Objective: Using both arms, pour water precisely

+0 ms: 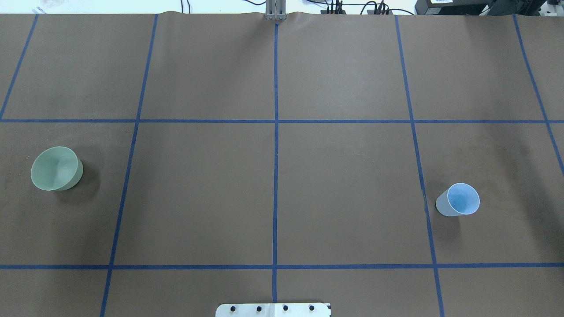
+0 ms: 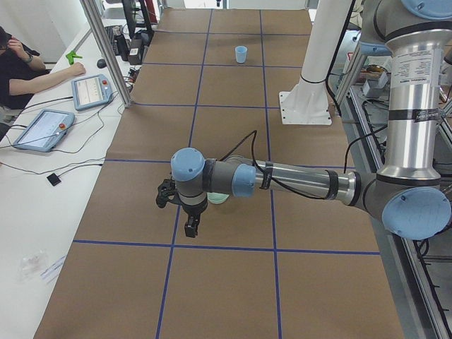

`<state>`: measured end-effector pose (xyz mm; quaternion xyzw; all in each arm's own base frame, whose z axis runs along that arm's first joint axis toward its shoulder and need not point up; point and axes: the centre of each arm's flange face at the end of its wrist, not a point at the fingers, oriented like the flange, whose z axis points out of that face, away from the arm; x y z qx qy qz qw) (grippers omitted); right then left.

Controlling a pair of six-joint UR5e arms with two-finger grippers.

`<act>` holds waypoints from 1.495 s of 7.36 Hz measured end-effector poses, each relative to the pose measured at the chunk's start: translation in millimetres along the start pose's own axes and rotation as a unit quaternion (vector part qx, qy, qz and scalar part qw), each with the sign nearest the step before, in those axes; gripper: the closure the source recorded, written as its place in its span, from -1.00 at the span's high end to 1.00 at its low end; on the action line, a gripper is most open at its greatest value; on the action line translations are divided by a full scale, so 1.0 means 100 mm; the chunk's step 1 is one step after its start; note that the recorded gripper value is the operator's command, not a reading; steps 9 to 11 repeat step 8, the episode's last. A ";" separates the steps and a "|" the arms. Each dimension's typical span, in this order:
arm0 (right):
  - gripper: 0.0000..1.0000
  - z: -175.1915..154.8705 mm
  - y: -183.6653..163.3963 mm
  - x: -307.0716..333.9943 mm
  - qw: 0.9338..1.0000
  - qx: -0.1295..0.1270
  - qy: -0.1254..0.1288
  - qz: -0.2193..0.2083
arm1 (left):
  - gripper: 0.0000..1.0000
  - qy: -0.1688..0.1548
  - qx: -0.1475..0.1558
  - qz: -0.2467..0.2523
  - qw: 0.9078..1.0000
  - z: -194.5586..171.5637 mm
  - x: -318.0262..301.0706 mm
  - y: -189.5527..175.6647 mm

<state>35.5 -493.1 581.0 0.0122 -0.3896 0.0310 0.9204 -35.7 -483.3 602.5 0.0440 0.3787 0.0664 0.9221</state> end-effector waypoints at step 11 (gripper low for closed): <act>1.00 0.07 0.07 0.11 0.999 -0.008 0.001 -0.042 | 1.00 -0.001 -0.002 -0.002 1.000 0.01 -0.02 0.00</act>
